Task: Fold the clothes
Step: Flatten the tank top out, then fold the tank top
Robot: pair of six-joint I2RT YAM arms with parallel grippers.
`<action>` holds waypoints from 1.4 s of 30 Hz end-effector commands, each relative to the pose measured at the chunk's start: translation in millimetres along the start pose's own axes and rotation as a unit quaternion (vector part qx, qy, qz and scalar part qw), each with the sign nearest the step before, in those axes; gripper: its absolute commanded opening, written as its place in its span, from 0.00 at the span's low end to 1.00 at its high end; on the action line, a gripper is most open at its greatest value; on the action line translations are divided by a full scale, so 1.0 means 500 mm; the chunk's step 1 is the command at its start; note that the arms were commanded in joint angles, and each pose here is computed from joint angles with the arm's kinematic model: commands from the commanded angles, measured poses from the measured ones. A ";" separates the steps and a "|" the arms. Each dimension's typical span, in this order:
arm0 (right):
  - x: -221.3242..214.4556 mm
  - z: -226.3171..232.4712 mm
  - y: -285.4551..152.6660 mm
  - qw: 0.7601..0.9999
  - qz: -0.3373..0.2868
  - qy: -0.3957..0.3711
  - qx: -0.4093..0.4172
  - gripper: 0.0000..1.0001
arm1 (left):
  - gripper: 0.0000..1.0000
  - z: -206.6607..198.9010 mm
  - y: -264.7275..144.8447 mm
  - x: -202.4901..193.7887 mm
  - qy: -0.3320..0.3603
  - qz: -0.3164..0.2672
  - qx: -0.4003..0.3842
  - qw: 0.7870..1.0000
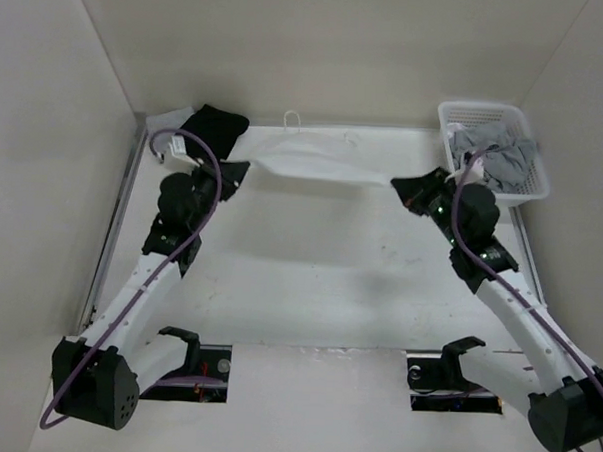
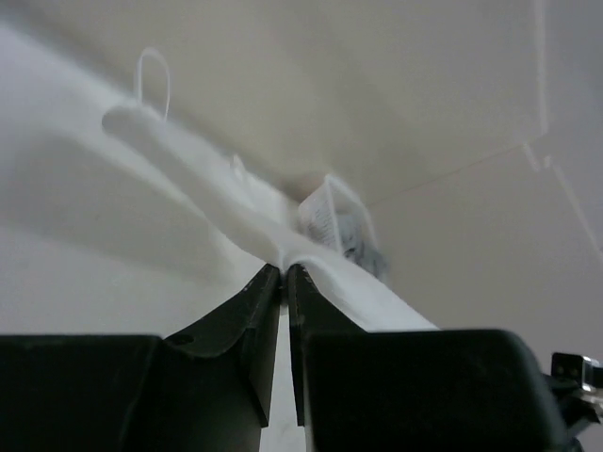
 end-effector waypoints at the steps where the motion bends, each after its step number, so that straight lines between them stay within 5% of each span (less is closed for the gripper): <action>1: -0.153 -0.111 -0.009 0.996 0.065 0.037 -0.045 0.03 | 0.08 0.141 -0.038 -0.108 -0.028 0.064 0.052 0.996; 7: -0.348 -0.219 -0.104 0.981 0.155 0.071 -0.097 0.03 | 0.08 0.348 -0.171 -0.249 -0.058 0.139 0.152 0.977; 15: -0.447 -0.212 -0.197 0.967 0.219 0.085 -0.103 0.04 | 0.08 0.372 -0.253 -0.264 -0.062 0.144 0.179 0.971; 25: -0.239 -0.176 -0.016 0.988 0.119 0.024 -0.096 0.03 | 0.08 0.176 -0.049 -0.090 0.000 0.023 0.091 0.996; 33: -0.144 -0.279 0.213 0.984 0.102 0.056 -0.133 0.06 | 0.14 0.234 0.222 -0.082 0.000 0.026 0.123 0.992; 37: -0.169 -0.341 0.312 0.976 0.136 0.081 -0.152 0.36 | 0.44 0.320 0.293 -0.083 -0.011 0.023 0.172 0.985; 42: -0.194 -0.355 0.271 0.975 0.123 0.078 -0.166 0.46 | 0.44 0.356 0.217 -0.111 -0.001 0.028 0.201 0.979</action>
Point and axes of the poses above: each gripper's point midway between its finger pads, its own y axis out along the fingers, its own z axis along the line the jaws close on, x = y × z, the point moved 2 cm from there along -y, back along the fingers, and after that the axes turned 2 degrees about -y, right-handed, at the moved point
